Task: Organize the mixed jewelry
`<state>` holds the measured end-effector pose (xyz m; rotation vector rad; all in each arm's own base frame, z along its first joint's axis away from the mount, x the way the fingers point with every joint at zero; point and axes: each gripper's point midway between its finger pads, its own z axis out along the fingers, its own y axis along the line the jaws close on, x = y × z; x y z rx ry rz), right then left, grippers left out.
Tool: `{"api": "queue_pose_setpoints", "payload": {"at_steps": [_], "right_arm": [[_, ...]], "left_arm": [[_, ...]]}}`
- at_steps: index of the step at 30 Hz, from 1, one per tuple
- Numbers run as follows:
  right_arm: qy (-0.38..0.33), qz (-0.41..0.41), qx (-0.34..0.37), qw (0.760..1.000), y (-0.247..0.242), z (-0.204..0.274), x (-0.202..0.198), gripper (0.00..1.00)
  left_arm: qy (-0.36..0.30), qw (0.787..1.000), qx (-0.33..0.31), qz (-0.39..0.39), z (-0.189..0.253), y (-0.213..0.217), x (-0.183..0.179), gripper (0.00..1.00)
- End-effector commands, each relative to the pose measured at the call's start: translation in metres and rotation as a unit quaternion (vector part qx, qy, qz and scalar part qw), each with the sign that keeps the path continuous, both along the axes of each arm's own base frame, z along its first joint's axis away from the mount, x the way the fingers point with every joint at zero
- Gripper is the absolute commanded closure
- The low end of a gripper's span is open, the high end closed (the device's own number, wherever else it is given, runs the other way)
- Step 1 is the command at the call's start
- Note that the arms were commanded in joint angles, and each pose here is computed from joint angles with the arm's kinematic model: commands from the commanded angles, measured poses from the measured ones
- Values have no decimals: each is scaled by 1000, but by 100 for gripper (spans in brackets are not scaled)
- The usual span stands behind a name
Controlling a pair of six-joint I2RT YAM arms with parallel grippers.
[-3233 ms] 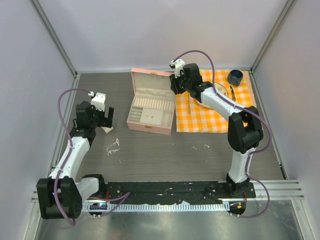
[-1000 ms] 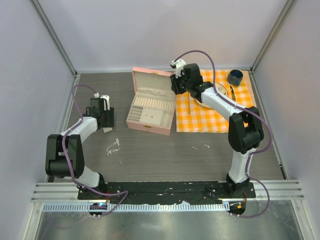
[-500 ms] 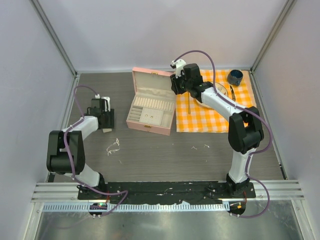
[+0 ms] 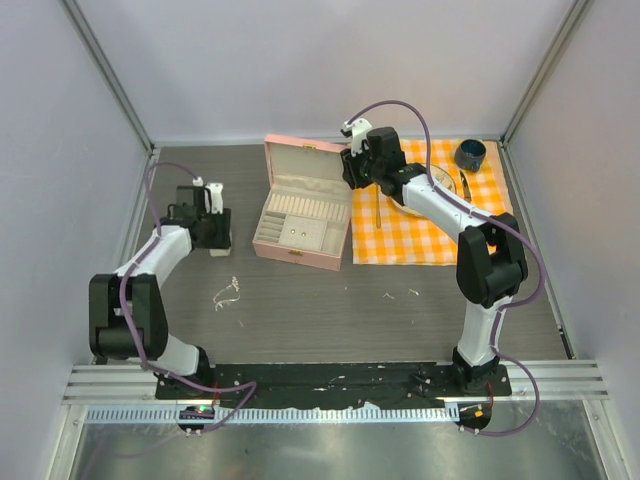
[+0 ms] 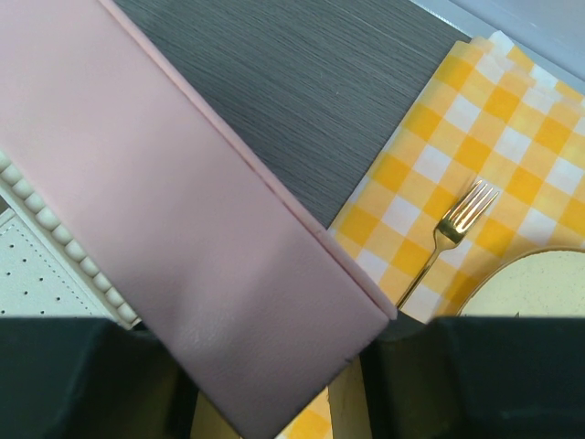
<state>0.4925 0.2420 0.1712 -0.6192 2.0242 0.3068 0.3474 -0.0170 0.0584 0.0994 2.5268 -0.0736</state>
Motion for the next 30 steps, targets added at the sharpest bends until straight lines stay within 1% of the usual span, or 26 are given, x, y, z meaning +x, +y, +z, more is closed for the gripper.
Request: {"api": "queue_pose_setpoints", "payload": {"at_steps": [1,3,4,6,7,9,10,12,13,15,16,18,21,25,30], "right_arm": [[28,-26,-27,999,-14,-7,-8,77],[30,-28,-28,999,-15,-8,-7,76],[29,-30,-28,999,-15,-6,-6,74],[30,-31,-28,999,-15,-5,-6,71],[30,-32,-28,999,-15,-4,-5,67],[31,-31,-27,999,-14,-3,-5,64],[31,-32,-26,999,-14,-2,-5,59],[29,-34,-26,999,-14,0,-4,53],[33,-34,-30,998,-15,-3,-5,45],[29,-38,-31,998,-17,2,-6,36],[31,-40,-34,998,-20,0,-7,34],[26,-44,-35,998,-22,5,-7,29],[19,-49,-33,998,-27,13,-8,26],[9,-51,-24,998,-31,28,-12,24],[5,-49,-22,999,-37,38,-22,24]], "left_arm": [[-91,992,-52,-74,96,-35,20,87],[-107,989,-56,-86,117,-45,20,92],[-108,987,-61,-102,124,-58,16,94],[-127,982,-65,-121,146,-76,20,97],[-122,980,-74,-136,150,-95,16,99],[-138,975,-79,-152,169,-114,20,100],[-131,973,-85,-170,168,-133,17,100],[-143,968,-98,-181,184,-153,21,100],[-138,965,-103,-197,184,-169,17,100],[-138,964,-105,-200,186,-186,23,100],[-142,960,-109,-214,192,-201,21,100],[-128,961,-109,-220,183,-216,22,100],[-109,961,-108,-229,169,-238,19,100],[-98,961,-93,-243,153,-262,13,100],[-88,962,-71,-247,135,-276,10,100]]}}
